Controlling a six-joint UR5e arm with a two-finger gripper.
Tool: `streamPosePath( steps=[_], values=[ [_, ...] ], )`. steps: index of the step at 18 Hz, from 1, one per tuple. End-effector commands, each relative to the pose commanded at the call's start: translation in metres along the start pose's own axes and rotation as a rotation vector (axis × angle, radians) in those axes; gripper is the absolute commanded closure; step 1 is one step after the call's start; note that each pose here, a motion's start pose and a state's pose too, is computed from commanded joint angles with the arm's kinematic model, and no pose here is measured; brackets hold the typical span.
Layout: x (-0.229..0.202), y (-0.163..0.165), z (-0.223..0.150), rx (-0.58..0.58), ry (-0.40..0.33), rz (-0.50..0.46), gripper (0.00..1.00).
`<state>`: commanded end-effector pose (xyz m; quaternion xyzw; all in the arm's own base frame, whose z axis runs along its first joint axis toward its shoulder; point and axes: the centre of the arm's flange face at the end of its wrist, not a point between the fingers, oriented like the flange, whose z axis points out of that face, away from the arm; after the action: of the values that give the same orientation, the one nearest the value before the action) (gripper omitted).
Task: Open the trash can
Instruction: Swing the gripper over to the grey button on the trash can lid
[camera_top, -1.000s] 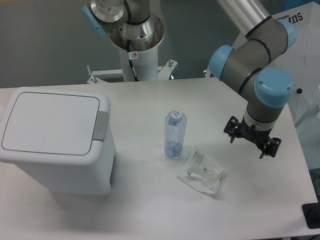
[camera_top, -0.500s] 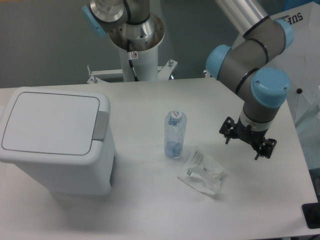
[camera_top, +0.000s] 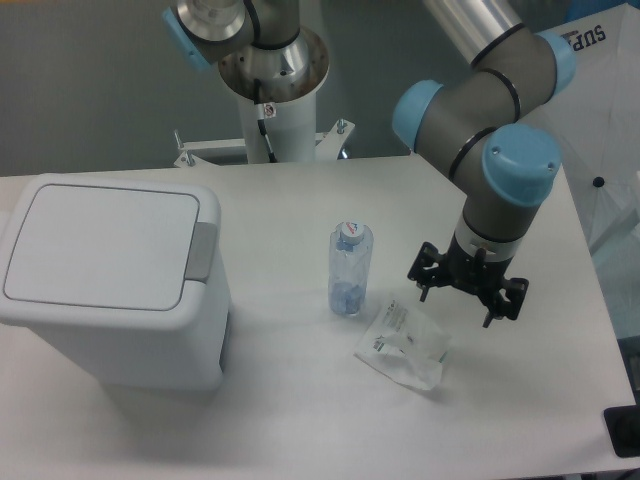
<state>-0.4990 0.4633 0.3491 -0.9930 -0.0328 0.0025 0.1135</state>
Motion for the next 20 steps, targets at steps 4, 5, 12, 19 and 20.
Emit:
streamPosePath(
  steps=[4, 5, 12, 19, 20],
  values=[
    [0.028, -0.019, -0.012, 0.09, 0.056, -0.093, 0.0],
    [0.034, -0.022, -0.022, 0.112, 0.062, -0.136, 0.0],
    [0.096, -0.059, -0.063, 0.173, 0.081, -0.272, 0.0],
    [0.154, -0.075, -0.13, 0.289, 0.122, -0.324, 0.0],
    [0.164, -0.079, -0.131, 0.289, 0.129, -0.324, 0.0]
  ],
)
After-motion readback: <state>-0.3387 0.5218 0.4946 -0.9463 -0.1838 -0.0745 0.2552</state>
